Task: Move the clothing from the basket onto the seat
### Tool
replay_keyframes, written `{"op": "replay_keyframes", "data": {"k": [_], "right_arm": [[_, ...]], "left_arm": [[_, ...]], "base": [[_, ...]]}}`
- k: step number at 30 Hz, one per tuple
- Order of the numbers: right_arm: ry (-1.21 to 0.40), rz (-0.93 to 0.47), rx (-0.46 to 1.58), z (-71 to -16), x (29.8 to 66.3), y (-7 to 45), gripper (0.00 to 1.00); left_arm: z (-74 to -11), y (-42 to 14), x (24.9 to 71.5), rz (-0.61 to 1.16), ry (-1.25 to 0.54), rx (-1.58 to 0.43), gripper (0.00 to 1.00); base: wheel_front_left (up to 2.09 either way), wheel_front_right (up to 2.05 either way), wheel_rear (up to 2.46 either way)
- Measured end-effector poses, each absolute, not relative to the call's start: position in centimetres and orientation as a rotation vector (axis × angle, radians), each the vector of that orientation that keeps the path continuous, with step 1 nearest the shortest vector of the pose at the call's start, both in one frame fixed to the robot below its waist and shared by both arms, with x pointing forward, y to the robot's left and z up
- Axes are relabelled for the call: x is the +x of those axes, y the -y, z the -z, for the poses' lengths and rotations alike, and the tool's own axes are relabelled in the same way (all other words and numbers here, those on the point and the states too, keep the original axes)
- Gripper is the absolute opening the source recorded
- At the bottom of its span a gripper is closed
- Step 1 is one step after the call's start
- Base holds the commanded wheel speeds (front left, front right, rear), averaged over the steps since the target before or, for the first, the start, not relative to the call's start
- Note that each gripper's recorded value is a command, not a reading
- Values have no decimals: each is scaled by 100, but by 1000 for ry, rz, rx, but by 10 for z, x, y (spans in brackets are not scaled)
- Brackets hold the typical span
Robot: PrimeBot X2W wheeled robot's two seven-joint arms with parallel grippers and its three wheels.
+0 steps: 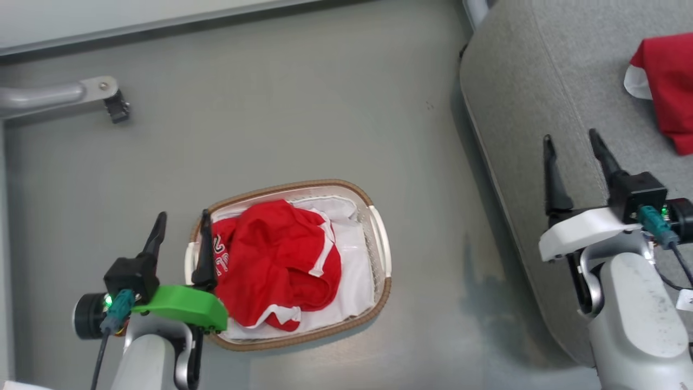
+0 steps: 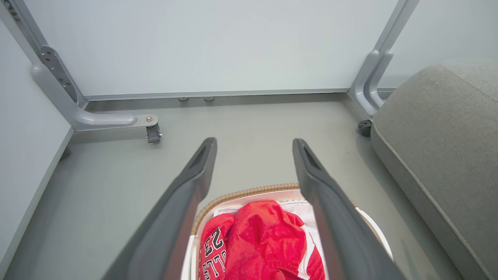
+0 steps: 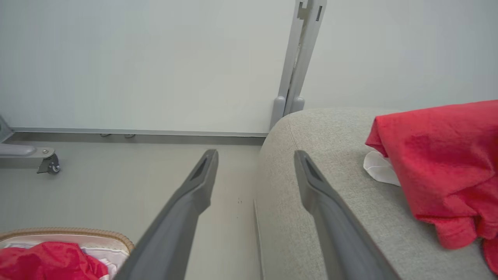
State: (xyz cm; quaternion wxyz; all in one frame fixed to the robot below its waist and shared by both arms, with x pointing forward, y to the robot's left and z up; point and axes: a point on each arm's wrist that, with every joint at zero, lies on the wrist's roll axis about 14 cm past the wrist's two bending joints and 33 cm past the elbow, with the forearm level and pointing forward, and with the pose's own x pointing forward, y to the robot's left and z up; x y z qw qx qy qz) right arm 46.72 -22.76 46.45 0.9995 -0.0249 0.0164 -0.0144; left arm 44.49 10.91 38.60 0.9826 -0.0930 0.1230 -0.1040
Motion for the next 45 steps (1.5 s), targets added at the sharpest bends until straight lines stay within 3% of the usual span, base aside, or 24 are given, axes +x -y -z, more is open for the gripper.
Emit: {"op": "replay_keyframes", "data": {"k": [8,18,33,45], "right_arm": [[-22,-107,6,-468,466,170,100],[-37,-173,47,-468,440,142,100],[-33,-179,74,-474,397,140,100],[-28,-185,83,-476,390,137,100]], "left_arm": [[-400,-163,422,47,-223,-139,100],[-416,-194,383,-51,-193,-131,100],[-436,-187,344,-37,-140,-147,100],[-443,-176,343,-3,-117,-152,100]], "base": [[0,0,0],[0,0,0],[0,0,0],[0,0,0]]}}
